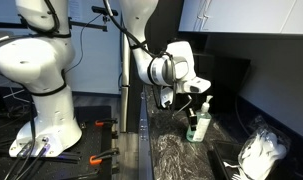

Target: Put the hand sanitizer over the counter

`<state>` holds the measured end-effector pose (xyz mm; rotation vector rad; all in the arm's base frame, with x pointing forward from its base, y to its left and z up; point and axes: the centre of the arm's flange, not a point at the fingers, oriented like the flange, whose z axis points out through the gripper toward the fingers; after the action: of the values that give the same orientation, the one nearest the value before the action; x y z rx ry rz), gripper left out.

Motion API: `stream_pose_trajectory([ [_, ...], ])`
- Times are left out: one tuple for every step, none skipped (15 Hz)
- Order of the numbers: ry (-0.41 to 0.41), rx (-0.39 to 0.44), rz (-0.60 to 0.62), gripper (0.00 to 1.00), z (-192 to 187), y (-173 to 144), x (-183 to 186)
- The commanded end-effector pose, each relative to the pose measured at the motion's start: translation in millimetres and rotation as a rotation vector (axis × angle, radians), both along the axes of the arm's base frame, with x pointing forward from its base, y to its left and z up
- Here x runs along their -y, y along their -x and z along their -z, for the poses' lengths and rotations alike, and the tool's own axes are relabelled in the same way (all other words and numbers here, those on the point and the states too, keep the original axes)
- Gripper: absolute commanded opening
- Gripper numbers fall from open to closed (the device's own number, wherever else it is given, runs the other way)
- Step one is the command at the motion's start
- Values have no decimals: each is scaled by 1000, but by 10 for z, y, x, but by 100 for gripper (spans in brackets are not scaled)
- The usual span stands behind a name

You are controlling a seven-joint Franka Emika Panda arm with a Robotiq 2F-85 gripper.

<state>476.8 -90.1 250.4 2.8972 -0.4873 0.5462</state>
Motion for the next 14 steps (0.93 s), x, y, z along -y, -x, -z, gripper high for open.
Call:
stream_pose_trajectory([
  [-32, 38, 75, 14, -8, -35, -33],
  [-39, 43, 77, 14, -7, -45, -39],
  [-42, 48, 78, 14, -14, -37, -23],
  [-39, 52, 78, 14, -15, -32, -26],
  [-32, 59, 70, 14, -17, -34, -28],
  [-31, 59, 71, 14, -13, -38, -32],
  [-35, 58, 69, 14, 6, -40, -36],
  [-39, 58, 68, 14, 11, -42, -39],
  [-41, 56, 66, 62, 8, -31, -37],
  [-42, 57, 66, 65, 1, -33, -44],
  [-43, 53, 65, 72, -19, -21, -53],
  [-47, 50, 64, 78, -38, -19, -68],
  [-51, 41, 62, 87, -71, -4, -94],
  [-54, 32, 64, 93, -98, 8, -123],
])
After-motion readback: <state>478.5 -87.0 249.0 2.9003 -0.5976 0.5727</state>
